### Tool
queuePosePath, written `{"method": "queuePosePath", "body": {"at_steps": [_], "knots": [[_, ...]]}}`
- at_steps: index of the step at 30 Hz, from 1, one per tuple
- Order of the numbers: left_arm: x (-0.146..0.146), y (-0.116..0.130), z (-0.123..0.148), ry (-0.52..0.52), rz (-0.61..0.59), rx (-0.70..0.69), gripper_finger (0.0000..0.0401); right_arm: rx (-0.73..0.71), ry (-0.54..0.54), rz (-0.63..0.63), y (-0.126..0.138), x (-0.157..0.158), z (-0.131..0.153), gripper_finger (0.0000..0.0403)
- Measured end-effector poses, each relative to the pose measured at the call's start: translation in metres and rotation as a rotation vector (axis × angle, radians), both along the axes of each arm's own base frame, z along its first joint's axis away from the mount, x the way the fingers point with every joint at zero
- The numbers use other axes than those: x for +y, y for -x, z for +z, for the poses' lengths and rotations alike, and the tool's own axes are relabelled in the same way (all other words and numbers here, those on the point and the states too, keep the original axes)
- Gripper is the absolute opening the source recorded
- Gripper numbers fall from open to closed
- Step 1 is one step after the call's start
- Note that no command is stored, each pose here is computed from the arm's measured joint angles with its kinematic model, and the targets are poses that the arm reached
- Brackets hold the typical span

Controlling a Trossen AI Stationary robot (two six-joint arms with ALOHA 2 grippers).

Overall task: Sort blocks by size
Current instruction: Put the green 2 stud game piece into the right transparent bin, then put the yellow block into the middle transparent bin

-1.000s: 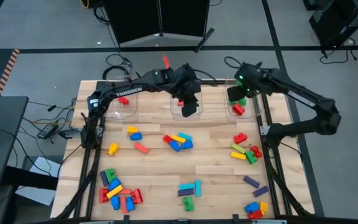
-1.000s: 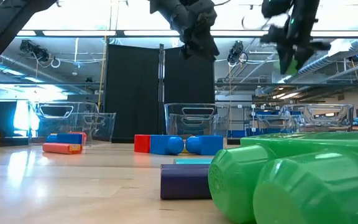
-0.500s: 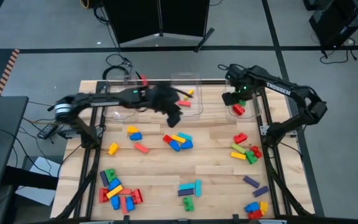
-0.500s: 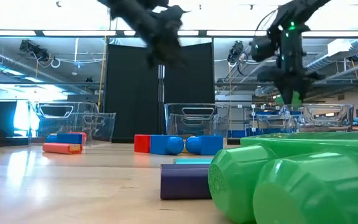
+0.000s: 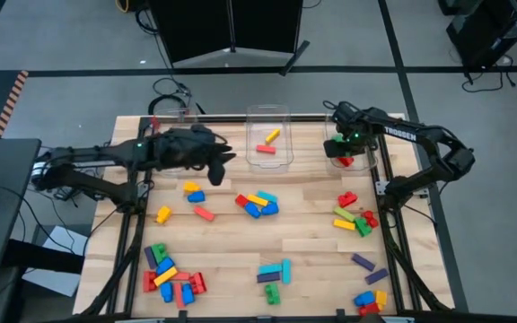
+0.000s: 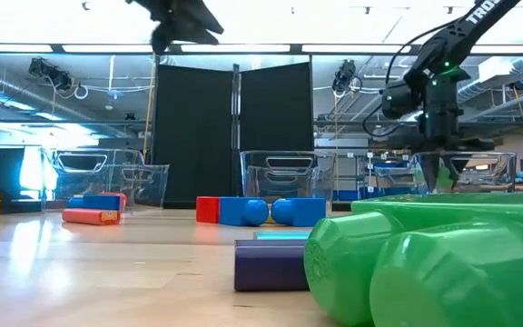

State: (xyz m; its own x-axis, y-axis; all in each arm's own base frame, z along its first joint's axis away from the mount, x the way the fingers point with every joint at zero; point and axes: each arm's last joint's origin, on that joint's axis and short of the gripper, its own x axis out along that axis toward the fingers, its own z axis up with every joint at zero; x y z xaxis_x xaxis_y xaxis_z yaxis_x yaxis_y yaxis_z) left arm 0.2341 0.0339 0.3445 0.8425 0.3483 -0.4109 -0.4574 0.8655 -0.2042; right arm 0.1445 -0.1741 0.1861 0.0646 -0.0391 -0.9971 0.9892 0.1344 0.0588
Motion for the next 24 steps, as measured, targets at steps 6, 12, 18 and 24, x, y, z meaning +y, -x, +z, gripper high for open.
{"method": "queuePosePath", "body": {"at_steps": [6, 12, 18, 24], "knots": [[-0.01, 0.016, -0.008, 0.019, 0.053, 0.131, 0.0131, -0.002, 0.005, 0.002, 0.0, 0.0, -0.002, 0.0205], [-0.016, 0.021, -0.012, 0.049, 0.057, 0.182, 0.0131, 0.002, 0.002, 0.013, 0.0, 0.0, 0.0, 0.0235], [-0.021, 0.023, -0.015, 0.058, 0.112, 0.203, 0.0131, -0.012, 0.019, 0.067, -0.004, -0.005, 0.022, 0.0261], [-0.032, 0.025, -0.018, 0.1, 0.155, 0.193, 0.0131, -0.108, 0.154, 0.114, -0.007, 0.002, 0.075, 0.0269]]}}
